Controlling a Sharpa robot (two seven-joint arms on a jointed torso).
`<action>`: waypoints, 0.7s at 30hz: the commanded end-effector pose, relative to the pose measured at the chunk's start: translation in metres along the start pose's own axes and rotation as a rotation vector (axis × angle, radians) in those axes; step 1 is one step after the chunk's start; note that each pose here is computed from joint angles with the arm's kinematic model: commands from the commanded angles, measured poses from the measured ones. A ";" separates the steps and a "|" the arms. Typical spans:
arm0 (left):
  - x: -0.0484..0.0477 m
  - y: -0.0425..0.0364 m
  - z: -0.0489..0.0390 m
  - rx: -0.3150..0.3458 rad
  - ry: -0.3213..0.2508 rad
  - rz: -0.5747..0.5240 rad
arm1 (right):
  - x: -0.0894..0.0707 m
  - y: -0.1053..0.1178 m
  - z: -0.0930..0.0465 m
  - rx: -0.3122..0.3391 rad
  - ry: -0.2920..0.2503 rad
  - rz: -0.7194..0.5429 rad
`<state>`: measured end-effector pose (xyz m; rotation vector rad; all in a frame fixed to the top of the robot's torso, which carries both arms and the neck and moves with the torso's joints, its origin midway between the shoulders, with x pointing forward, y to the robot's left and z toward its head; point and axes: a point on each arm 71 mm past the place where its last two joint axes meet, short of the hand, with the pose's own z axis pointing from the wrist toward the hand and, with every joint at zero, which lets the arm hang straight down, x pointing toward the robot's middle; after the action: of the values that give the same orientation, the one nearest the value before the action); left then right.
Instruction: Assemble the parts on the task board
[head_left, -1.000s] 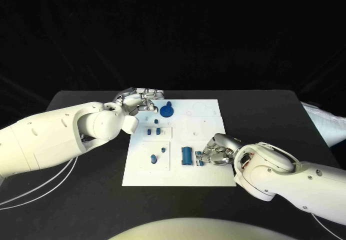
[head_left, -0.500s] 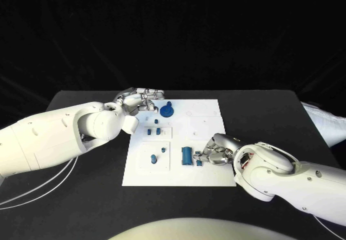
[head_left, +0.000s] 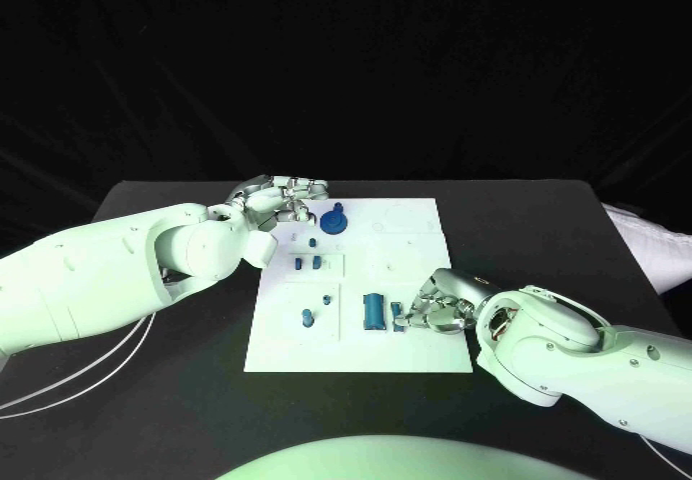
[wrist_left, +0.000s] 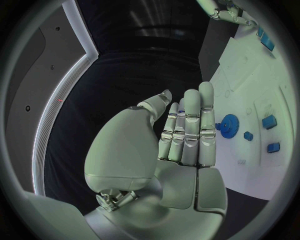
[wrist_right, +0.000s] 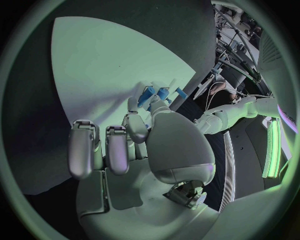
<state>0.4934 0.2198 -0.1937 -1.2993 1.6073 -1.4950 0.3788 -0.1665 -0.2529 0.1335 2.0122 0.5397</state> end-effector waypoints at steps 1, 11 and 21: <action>0.0025 -0.0006 0.0000 0.004 0.022 -0.001 | 0.002 0.001 -0.001 -0.034 0.024 -0.034; 0.0027 -0.0004 0.0006 0.002 0.023 -0.001 | 0.003 -0.002 0.002 -0.022 0.027 -0.044; 0.0033 -0.0004 0.0008 0.003 0.024 -0.002 | 0.007 -0.004 0.011 -0.002 0.023 -0.052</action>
<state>0.4936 0.2191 -0.1940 -1.2995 1.6110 -1.4960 0.3873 -0.1640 -0.2604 0.0988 2.0184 0.5265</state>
